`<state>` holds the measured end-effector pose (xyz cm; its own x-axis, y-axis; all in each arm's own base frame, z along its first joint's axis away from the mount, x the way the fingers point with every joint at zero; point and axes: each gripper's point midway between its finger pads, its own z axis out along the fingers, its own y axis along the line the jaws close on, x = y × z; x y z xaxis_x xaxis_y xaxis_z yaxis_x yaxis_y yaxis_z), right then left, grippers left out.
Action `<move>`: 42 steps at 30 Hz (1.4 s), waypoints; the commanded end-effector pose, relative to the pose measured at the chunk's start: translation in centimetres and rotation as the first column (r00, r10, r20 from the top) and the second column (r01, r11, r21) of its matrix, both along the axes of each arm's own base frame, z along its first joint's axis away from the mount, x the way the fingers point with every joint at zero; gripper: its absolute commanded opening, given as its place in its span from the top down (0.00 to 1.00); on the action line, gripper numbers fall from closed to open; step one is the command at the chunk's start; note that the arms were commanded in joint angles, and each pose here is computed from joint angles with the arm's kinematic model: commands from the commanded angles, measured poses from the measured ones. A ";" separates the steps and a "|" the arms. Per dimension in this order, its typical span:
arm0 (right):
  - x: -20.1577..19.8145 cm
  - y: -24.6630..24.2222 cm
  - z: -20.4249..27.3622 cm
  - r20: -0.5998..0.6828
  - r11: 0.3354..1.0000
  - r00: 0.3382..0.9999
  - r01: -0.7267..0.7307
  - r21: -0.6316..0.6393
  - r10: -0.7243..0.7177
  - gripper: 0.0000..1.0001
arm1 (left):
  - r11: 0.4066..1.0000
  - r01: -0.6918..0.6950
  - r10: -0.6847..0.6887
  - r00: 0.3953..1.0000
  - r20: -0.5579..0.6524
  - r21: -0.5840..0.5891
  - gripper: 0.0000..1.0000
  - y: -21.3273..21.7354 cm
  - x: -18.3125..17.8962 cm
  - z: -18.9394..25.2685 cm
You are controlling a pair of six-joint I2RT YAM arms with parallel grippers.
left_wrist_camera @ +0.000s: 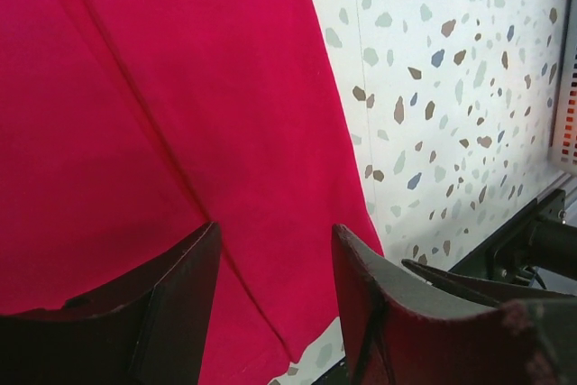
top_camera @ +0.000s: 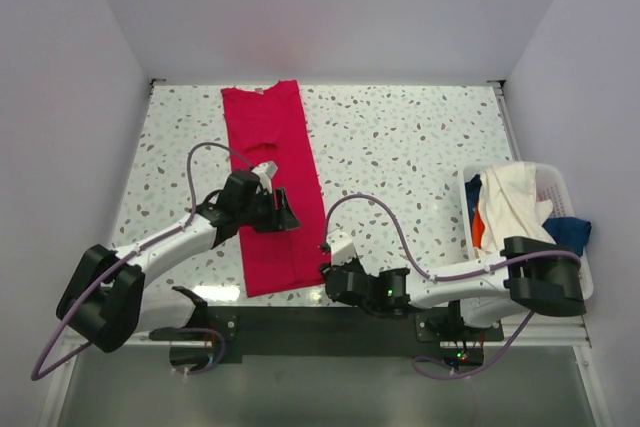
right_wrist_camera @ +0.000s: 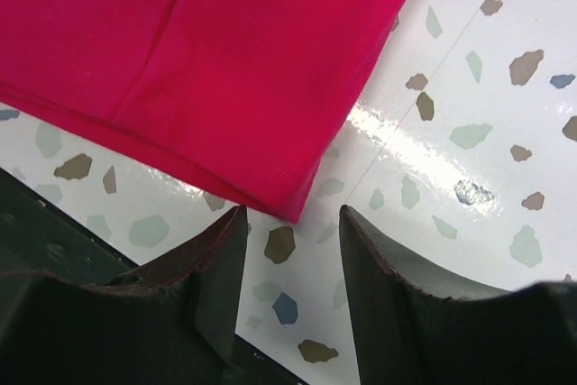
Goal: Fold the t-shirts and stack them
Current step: Fold the tshirt
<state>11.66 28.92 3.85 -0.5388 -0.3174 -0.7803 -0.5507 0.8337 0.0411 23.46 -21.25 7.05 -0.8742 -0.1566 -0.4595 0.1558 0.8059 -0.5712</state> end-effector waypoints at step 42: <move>1.1 1.3 0.3 0.124 0.986 0.986 0.094 0.141 -0.111 0.51 | 0.992 0.124 -0.123 0.992 -0.006 0.015 0.49 -4.0 -1.0 0.1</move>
<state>11.76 29.42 3.00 -0.4878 -0.2398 -0.8393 -0.5182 0.8534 0.0573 21.41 -24.28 5.68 -0.9090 -0.0375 -0.4151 0.2196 0.8033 -0.5536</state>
